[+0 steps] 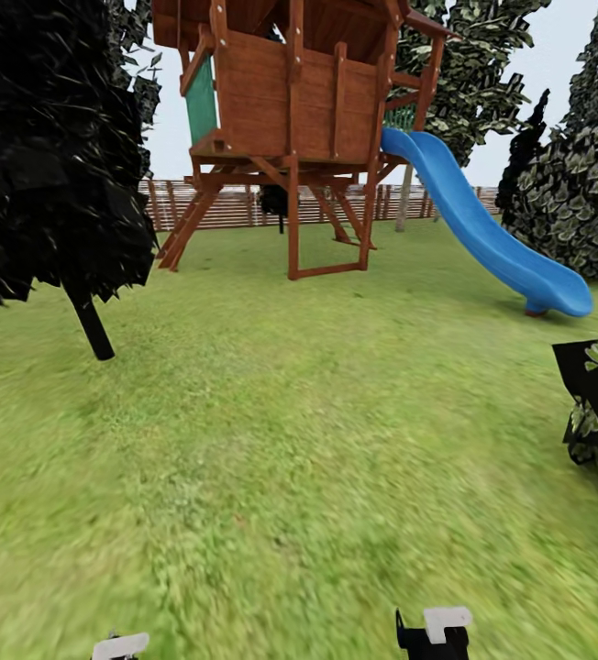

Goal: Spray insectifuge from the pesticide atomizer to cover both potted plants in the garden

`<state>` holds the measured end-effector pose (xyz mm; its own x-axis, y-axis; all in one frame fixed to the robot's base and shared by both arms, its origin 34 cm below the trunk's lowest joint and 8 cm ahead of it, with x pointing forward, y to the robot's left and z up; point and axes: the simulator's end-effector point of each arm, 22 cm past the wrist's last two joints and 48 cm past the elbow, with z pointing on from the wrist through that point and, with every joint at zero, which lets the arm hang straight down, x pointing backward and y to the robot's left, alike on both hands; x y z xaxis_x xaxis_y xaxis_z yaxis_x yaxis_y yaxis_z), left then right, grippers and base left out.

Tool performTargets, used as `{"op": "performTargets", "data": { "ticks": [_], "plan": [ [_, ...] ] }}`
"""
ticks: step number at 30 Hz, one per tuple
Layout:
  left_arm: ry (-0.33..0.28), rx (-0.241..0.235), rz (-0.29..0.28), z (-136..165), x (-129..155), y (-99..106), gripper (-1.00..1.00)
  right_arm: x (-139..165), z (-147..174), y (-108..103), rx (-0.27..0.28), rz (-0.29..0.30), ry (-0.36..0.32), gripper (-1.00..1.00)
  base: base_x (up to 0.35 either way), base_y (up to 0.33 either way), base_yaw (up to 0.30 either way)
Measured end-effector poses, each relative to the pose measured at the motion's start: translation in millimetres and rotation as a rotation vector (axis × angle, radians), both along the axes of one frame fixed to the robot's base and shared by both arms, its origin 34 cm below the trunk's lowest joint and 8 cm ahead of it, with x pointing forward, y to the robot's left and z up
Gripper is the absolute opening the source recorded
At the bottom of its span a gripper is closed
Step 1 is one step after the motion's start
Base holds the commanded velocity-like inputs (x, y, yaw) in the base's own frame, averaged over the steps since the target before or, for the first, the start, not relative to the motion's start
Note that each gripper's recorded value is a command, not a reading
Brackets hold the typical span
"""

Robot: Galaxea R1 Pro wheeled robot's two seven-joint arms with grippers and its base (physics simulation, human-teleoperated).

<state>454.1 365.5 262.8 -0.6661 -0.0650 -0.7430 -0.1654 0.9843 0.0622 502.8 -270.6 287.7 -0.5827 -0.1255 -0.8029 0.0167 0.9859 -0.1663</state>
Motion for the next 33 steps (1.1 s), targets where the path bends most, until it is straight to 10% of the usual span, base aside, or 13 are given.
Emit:
{"op": "performTargets", "data": {
  "ticks": [33],
  "plan": [
    [0.0, 0.0, 0.0, 0.1, 0.0, 0.3, -1.0, 0.0, 0.0, 0.0, 0.0, 0.0, 0.0, 1.0, 0.321, 0.161, -0.263]
  ]
}}
